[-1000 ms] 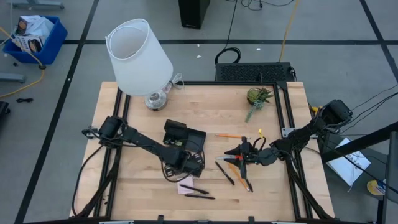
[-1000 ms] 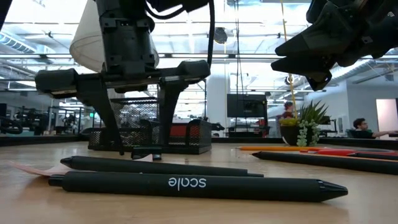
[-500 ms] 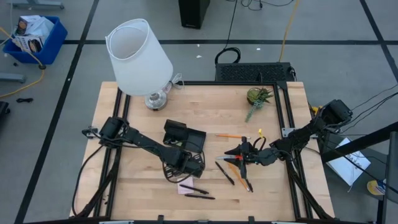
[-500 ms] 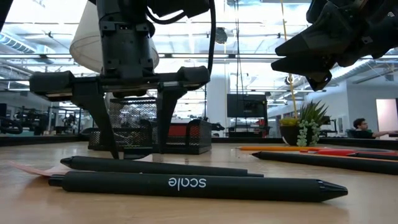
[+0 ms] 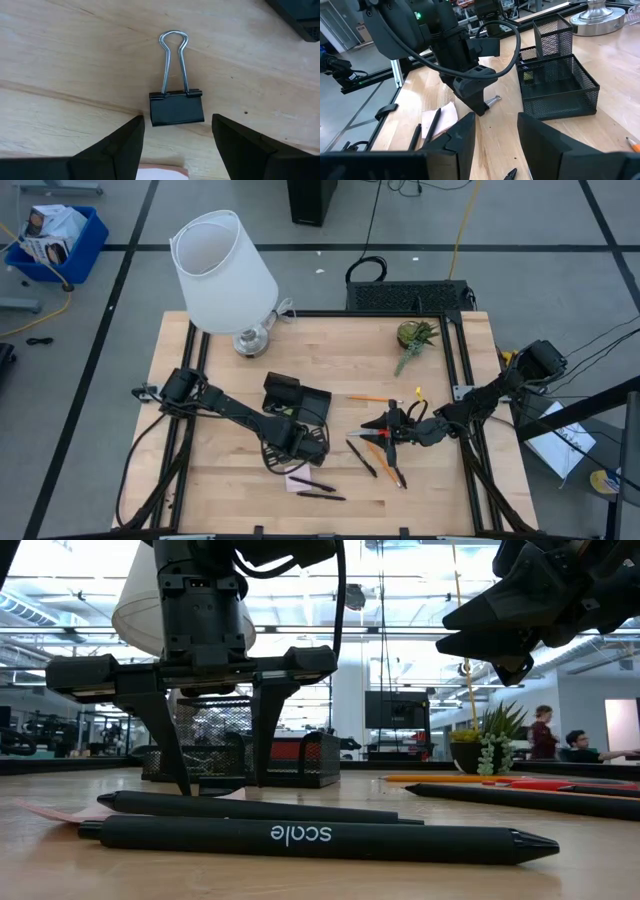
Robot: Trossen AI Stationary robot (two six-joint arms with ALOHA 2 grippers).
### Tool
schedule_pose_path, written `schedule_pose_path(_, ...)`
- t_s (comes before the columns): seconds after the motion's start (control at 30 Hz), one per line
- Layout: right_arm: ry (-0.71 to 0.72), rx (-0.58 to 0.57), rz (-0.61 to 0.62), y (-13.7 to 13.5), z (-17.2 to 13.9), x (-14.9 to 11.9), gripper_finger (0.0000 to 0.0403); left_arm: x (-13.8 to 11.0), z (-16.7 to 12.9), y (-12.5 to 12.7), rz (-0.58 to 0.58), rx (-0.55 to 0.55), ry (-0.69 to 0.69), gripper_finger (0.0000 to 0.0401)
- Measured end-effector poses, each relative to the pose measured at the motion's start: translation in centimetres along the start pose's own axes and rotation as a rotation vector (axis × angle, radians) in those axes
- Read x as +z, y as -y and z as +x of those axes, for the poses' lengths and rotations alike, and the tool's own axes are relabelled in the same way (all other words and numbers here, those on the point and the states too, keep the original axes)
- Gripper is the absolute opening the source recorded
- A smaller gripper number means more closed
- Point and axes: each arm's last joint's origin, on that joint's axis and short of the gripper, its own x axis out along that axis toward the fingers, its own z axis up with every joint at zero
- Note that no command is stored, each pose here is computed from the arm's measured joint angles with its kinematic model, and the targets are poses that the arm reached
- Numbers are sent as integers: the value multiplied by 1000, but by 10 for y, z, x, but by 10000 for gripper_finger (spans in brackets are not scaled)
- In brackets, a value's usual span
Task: Pick and place office supplies into organizer
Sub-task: Put the black binder clip into the black desk organizer
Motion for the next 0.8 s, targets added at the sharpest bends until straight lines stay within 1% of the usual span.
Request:
schedule_pose_path(0.37, 0, 0, 0, 0, 0, 0, 139, 0, 0, 0, -3, 5, 3, 236)
schedule_pose_path(0.67, 0, 0, 0, 0, 0, 0, 139, 1, 1, -2, -4, 17, 7, 167)
schedule_pose_path(0.8, 0, 0, 0, 0, 0, 0, 139, -1, 1, -4, 2, 19, 16, 150)
